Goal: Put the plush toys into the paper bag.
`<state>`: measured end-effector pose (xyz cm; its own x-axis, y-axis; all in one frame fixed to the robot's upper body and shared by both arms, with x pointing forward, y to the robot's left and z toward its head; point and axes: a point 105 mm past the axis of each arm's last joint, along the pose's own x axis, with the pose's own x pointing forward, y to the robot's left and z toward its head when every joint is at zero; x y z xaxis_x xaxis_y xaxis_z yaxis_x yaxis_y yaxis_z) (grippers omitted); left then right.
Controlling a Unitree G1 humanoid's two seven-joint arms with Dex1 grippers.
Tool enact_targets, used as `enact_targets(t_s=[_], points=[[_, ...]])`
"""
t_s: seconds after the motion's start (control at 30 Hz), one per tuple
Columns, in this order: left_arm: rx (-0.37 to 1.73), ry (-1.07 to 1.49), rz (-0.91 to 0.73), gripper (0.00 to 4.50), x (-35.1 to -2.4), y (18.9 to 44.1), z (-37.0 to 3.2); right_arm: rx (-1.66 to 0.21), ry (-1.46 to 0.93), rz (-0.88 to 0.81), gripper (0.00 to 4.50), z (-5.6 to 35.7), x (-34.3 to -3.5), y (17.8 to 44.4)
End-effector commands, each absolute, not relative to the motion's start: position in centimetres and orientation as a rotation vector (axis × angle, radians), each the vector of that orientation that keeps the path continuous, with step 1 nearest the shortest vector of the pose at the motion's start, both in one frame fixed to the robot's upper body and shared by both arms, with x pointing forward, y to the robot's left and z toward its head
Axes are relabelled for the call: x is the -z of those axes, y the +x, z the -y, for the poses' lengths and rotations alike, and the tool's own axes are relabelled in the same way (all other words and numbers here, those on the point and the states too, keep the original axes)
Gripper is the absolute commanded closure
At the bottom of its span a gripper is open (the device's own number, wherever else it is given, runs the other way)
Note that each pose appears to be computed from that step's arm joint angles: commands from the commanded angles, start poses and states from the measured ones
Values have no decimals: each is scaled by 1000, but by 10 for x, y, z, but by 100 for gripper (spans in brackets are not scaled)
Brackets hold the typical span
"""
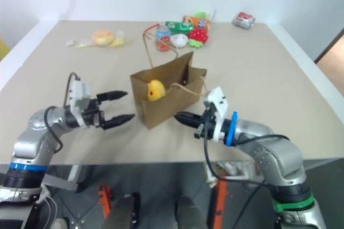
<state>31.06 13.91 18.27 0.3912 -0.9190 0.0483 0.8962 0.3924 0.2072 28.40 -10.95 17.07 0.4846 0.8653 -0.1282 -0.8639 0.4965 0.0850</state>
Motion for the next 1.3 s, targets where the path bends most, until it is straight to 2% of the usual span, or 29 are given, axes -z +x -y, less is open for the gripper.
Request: enact_targets(t_s=[0.03,0.27,0.5,0.8,1.3], points=[[1103,151,208,0,-193,337,-144,-1086,-3,-65,443,86,-190,294],[1083,81,251,0,-212,347,-153,-1095,3,-48,443,76,-193,296],[1204,45,169,0,-198,346,-132,-1072,-2,-47,443,76,-194,301],[1240,10,149,0,-196,356,-119,-1052,7,-31,443,72,-196,303],[1391,47,145,0,-200,320,-98,-1012,-5,-12,443,66,-201,319]])
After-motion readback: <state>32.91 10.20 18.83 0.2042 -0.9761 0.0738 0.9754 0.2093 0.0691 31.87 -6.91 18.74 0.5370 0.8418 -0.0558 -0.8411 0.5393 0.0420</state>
